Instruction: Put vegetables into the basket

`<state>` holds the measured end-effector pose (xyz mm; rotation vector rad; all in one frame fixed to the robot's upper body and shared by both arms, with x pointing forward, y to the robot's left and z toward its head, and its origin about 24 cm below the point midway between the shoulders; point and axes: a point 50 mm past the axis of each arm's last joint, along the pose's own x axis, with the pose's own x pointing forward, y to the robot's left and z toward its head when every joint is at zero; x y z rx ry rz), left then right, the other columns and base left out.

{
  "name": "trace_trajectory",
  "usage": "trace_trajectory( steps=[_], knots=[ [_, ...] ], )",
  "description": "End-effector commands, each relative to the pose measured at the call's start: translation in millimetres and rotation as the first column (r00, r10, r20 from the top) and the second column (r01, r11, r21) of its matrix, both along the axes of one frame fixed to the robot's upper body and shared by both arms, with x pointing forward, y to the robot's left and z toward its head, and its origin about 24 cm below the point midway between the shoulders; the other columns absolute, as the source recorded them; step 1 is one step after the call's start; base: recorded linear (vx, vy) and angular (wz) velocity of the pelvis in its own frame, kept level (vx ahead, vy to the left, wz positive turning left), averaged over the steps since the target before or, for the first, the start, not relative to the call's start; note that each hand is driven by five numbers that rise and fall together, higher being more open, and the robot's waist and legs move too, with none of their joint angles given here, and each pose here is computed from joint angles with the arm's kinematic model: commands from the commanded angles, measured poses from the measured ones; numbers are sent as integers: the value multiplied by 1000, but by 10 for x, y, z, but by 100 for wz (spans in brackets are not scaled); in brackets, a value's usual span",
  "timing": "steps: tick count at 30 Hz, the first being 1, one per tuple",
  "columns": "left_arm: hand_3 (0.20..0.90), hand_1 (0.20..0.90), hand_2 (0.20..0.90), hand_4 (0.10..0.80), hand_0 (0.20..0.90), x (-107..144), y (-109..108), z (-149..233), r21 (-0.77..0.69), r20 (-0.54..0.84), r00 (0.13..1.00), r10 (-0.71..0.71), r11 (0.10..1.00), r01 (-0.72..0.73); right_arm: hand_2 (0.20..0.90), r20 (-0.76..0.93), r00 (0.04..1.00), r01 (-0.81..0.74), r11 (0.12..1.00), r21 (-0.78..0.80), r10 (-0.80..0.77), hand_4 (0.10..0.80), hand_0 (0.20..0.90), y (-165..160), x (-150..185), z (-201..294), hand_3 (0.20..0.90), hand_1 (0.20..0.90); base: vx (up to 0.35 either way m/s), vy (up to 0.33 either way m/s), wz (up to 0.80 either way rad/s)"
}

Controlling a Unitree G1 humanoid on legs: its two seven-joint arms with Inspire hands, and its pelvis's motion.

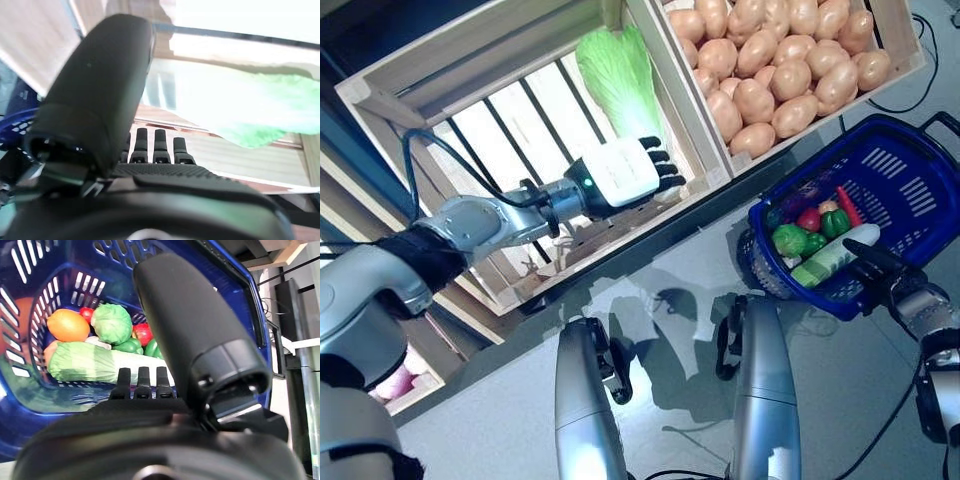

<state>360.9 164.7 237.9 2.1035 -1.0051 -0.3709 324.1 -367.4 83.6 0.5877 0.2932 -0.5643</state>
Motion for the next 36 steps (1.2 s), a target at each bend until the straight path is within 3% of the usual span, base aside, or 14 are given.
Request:
trace_trajectory(
  steps=[1,9,19,25,30,36],
  knots=[
    [900,900,900,800,900,0,5,675,-32,238,971,-3,999,11,900,-29,995,95,993,70,-93,800,900,-128,-274,-325,900,900,0,0,0],
    [900,900,900,800,900,22,-48,656,29,254,967,-25,999,18,900,-33,997,71,994,79,-69,800,900,-78,-320,-446,900,900,21,-4,-4],
    [900,900,900,800,900,208,37,544,82,146,969,199,974,-212,900,-17,999,30,997,68,-29,800,900,-45,-292,-431,900,900,43,-3,-2],
    [900,900,900,800,900,286,-1,583,87,123,949,289,950,-301,900,77,996,-45,997,65,40,800,900,52,-176,-337,900,900,0,0,0],
    [900,900,900,800,900,383,108,643,59,103,898,428,899,-435,900,190,971,-157,987,33,148,800,900,237,-28,-203,900,900,-42,-9,-4],
    [900,900,900,800,900,393,136,750,51,141,884,445,889,-456,900,414,872,-272,962,-31,260,800,900,583,147,208,900,900,-23,-2,-11]
  ],
)
